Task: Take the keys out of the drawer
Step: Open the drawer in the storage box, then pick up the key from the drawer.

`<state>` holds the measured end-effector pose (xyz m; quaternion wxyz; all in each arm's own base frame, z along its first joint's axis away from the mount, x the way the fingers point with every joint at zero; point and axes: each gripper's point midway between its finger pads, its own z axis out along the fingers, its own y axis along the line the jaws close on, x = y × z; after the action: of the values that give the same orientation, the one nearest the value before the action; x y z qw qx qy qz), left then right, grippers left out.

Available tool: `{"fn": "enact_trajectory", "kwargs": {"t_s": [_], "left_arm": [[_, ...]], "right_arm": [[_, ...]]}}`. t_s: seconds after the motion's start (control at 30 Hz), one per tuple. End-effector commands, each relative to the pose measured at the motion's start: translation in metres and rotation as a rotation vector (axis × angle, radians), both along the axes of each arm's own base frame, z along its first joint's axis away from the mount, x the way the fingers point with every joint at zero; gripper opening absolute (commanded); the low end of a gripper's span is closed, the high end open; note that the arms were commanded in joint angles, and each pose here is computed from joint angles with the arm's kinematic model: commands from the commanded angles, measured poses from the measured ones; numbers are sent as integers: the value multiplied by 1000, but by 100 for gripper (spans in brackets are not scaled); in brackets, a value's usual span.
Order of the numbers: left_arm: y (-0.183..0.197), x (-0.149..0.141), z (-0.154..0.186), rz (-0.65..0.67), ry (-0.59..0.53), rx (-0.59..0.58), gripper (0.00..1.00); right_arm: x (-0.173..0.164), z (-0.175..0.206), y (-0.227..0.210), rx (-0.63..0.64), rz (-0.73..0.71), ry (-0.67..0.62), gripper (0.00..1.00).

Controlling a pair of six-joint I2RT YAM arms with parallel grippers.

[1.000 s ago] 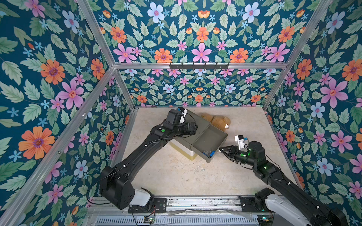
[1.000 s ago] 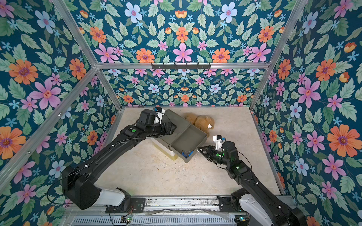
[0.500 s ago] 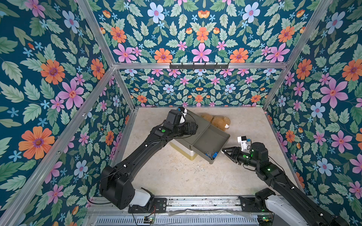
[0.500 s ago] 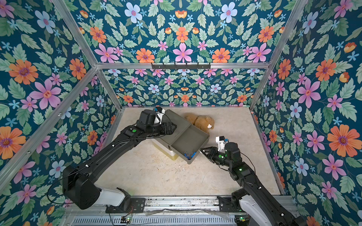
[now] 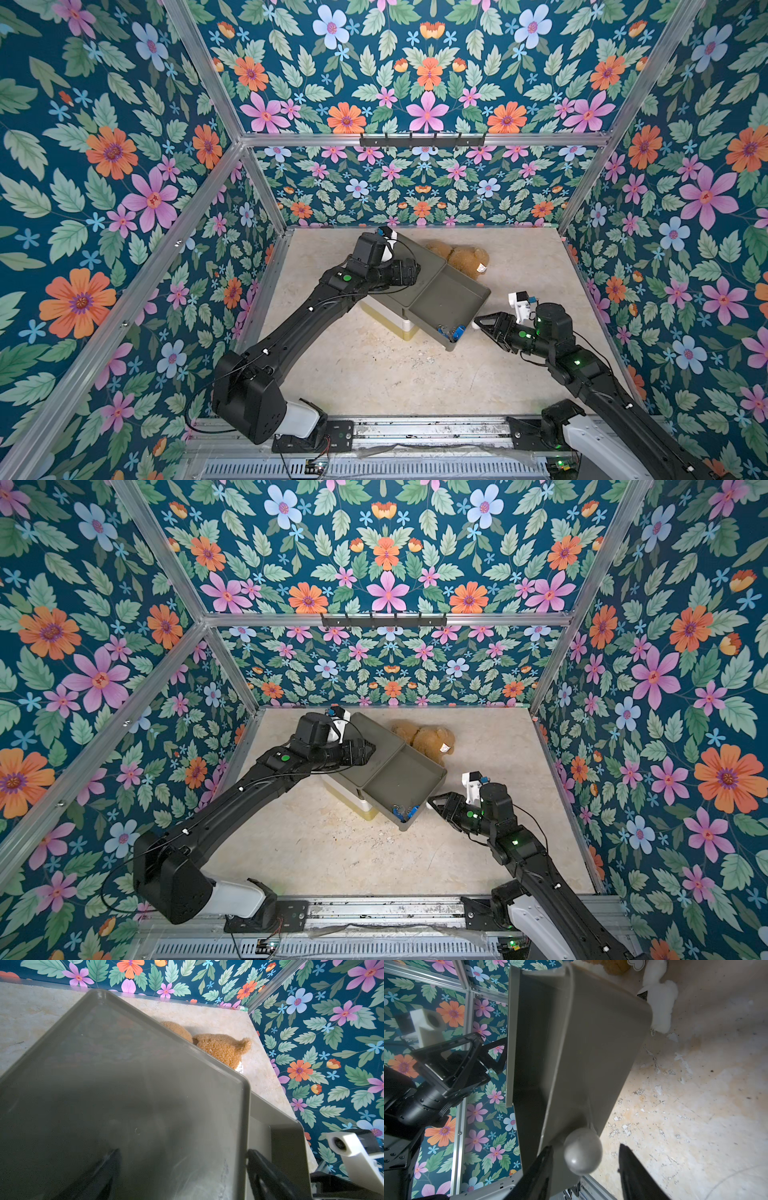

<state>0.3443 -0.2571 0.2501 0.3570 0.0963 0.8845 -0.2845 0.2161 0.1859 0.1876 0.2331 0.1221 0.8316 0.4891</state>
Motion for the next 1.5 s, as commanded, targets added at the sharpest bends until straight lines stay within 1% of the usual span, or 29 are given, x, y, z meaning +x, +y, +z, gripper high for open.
{"fn": "enact_trajectory", "kwargs": {"t_s": [0.0, 0.1, 0.2, 0.27, 0.33, 0.47, 0.57, 0.7, 0.8, 0.93, 1.03, 1.23, 1.37, 1.47], "left_arm": [[9, -15, -14, 12, 90, 37, 99], [12, -13, 6, 28, 33, 2, 99], [17, -16, 38, 54, -63, -63, 99], [23, -21, 59, 68, -127, -118, 99], [26, -30, 71, 67, -150, -165, 99], [27, -51, 64, 50, -100, -224, 99], [29, -63, 59, 57, -82, -243, 99], [25, -70, 60, 54, -81, -251, 99], [14, -65, 64, 35, -89, -236, 99], [4, -48, 66, 14, -126, -178, 99], [2, -33, 70, 3, -210, -112, 99], [-1, -4, 85, -16, -413, 21, 99], [7, 9, 94, 37, -494, 68, 99], [15, 11, 103, 96, -538, 46, 99]], "right_arm": [[-1, 3, -9, -66, -20, -15, 58], [-3, 17, -16, -102, -43, -23, 59], [-3, 39, -21, -123, -59, -49, 59], [-3, 55, -21, -126, -57, -61, 59], [-2, 65, -20, -129, -51, -67, 59], [7, 83, -13, -153, -13, -82, 59], [15, 97, -1, -189, 53, -96, 60], [26, 102, 16, -244, 129, -94, 62], [38, 103, 26, -252, 150, -86, 62], [55, 94, 31, -284, 150, -63, 62], [64, 84, 36, -305, 159, -47, 63], [87, 70, 29, -440, 136, 0, 63], [102, 82, 30, -421, 115, 56, 63], [108, 90, 34, -391, 106, 118, 63]]}}
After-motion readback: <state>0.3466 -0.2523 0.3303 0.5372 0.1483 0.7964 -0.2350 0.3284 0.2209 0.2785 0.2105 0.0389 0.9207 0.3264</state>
